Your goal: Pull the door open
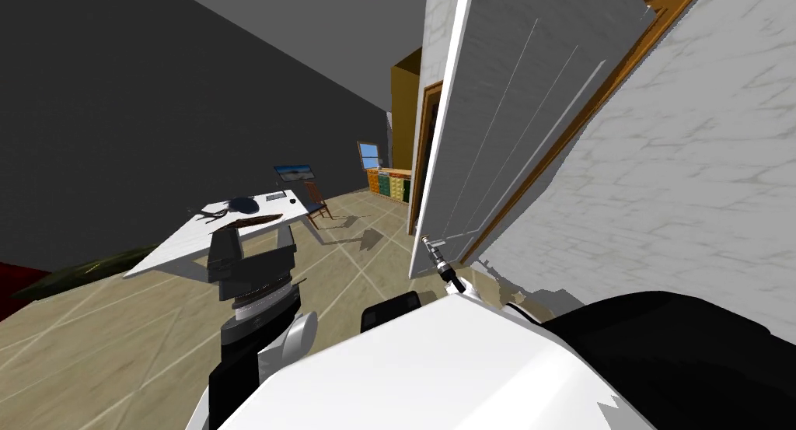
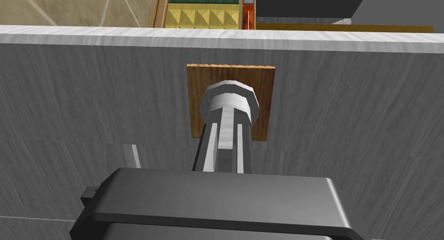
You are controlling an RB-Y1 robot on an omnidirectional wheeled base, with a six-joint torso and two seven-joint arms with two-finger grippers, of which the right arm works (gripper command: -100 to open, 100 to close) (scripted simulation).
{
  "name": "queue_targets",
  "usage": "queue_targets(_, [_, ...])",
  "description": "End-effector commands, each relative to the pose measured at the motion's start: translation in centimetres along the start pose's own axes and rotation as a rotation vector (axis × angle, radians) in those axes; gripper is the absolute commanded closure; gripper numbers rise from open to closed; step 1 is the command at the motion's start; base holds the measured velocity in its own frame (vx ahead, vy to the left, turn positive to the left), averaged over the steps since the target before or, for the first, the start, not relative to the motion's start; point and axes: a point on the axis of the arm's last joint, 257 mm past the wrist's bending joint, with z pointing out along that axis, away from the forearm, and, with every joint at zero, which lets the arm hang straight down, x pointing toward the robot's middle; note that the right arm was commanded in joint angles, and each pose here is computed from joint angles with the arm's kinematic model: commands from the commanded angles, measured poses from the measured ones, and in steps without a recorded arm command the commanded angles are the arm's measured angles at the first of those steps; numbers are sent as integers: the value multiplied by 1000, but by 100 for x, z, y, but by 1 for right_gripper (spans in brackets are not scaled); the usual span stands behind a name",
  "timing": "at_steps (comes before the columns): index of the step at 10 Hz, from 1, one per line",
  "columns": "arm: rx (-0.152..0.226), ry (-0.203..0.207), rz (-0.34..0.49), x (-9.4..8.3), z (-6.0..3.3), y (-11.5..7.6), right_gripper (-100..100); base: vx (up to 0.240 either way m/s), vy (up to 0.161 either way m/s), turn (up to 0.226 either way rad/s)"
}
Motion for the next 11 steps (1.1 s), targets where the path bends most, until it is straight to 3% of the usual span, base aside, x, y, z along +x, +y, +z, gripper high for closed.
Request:
queue_targets(1, [8,-3,5,-113,-157,-40,100,-159,-16,231])
queue_targets(7, [5,-22,0,-597,-595,6,100,-126,-18,174])
queue_targets(8, [5,-22,0,-597,-595,6,100,-106,-28,17])
queue_targets(9, [4,-25,-1,-688,-684,25,100,-91,-46,108])
queue_targets(11, [4,-25,-1,-688,-684,25,100,-54,-21,35])
